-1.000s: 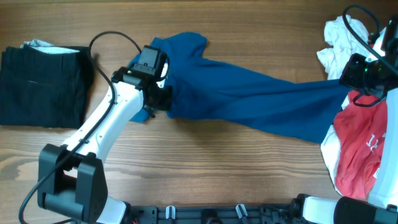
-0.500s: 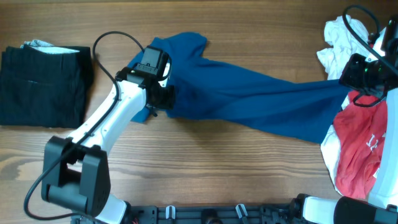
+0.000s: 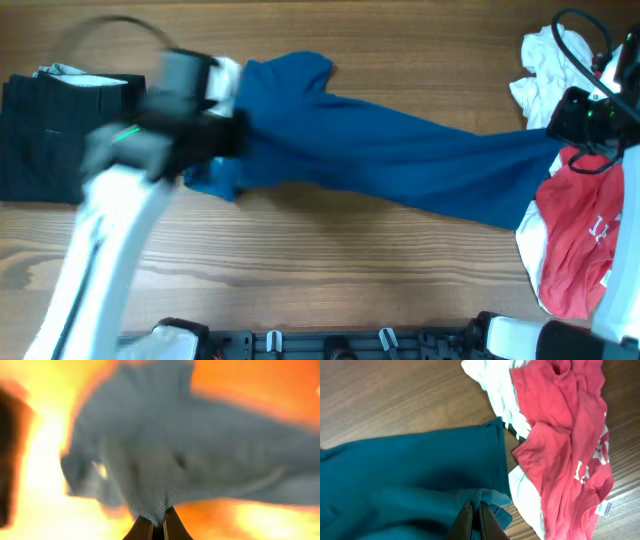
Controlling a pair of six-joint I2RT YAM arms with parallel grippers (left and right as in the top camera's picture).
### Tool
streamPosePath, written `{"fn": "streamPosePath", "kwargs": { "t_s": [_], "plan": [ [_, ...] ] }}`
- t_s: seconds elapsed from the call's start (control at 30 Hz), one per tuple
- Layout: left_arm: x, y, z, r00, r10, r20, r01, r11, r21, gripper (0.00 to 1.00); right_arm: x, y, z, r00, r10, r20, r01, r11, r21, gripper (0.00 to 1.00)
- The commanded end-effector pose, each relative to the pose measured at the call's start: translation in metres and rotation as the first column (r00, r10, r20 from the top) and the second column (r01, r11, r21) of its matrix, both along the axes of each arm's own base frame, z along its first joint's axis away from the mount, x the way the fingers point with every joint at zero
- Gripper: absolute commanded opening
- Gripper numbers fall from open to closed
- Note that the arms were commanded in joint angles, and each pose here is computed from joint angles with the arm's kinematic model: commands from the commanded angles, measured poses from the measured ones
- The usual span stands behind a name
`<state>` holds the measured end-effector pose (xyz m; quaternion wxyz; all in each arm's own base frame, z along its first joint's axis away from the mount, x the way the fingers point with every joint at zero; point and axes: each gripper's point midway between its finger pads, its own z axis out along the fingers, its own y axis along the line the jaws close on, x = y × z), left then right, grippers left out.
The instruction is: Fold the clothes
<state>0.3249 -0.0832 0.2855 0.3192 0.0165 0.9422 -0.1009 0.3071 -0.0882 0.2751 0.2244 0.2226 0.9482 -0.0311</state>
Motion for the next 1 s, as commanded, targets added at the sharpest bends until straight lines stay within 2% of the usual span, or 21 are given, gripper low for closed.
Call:
{"fn": "streamPosePath", "kwargs": {
  "t_s": [0.0, 0.07, 0.2, 0.3, 0.4, 0.47, 0.53, 0.63, 0.7, 0.8, 0.9, 0.97],
  "plan": [
    [-0.032, 0.042, 0.091, 0.955, 0.134, 0.263, -0.105, 0.987, -0.122, 0.04, -0.02, 0.006, 0.073, 0.973, -0.002, 0.231, 0.013, 0.999, -0.045, 0.04],
    [-0.061, 0.057, 0.132, 0.901, 0.182, 0.394, -0.111, 0.975, -0.195, 0.04, -0.034, 0.012, 0.104, 0.945, 0.01, 0.328, 0.009, 0.998, -0.058, 0.04],
    [-0.102, 0.072, 0.177, 0.808, 0.274, 0.521, -0.163, 0.954, -0.25, 0.04, -0.063, 0.02, 0.156, 0.873, 0.029, 0.486, 0.023, 0.994, -0.102, 0.04],
    [-0.134, 0.07, 0.216, 0.729, 0.285, 0.622, -0.147, 0.953, -0.265, 0.04, -0.088, 0.026, 0.199, 0.792, 0.05, 0.608, 0.041, 0.99, -0.135, 0.04],
    [-0.148, 0.068, 0.239, 0.683, 0.287, 0.672, -0.132, 0.953, -0.272, 0.04, -0.1, 0.029, 0.226, 0.734, 0.065, 0.676, 0.054, 0.987, -0.154, 0.04],
    [-0.138, 0.07, 0.235, 0.701, 0.289, 0.652, -0.139, 0.952, -0.273, 0.04, -0.09, 0.027, 0.222, 0.746, 0.064, 0.662, 0.047, 0.988, -0.148, 0.04],
    [-0.112, 0.071, 0.219, 0.756, 0.286, 0.589, -0.144, 0.95, -0.276, 0.04, -0.07, 0.024, 0.209, 0.784, 0.059, 0.618, 0.029, 0.991, -0.132, 0.04],
    [-0.048, 0.068, 0.182, 0.864, 0.244, 0.439, -0.116, 0.947, -0.299, 0.04, -0.017, 0.021, 0.168, 0.866, 0.09, 0.492, -0.056, 0.995, -0.083, 0.04],
    [-0.002, 0.067, 0.152, 0.916, 0.216, 0.337, -0.102, 0.94, -0.326, 0.04, 0.017, 0.016, 0.135, 0.912, 0.092, 0.401, -0.083, 0.996, -0.039, 0.04],
    [0.094, 0.065, 0.094, 0.961, 0.153, 0.229, -0.052, 0.916, -0.397, 0.04, 0.088, 0.01, 0.07, 0.953, 0.127, 0.275, -0.144, 0.988, 0.045, 0.04],
    [0.172, 0.067, 0.064, 0.962, 0.184, 0.203, -0.042, 0.831, -0.555, 0.04, 0.145, 0.007, 0.044, 0.941, 0.135, 0.311, -0.161, 0.985, 0.059, 0.04],
    [0.192, 0.063, 0.088, 0.957, 0.151, 0.247, 0.053, 0.749, -0.661, 0.04, 0.162, 0.006, 0.064, 0.911, 0.093, 0.402, -0.129, 0.989, 0.065, 0.04]
  ]
}}
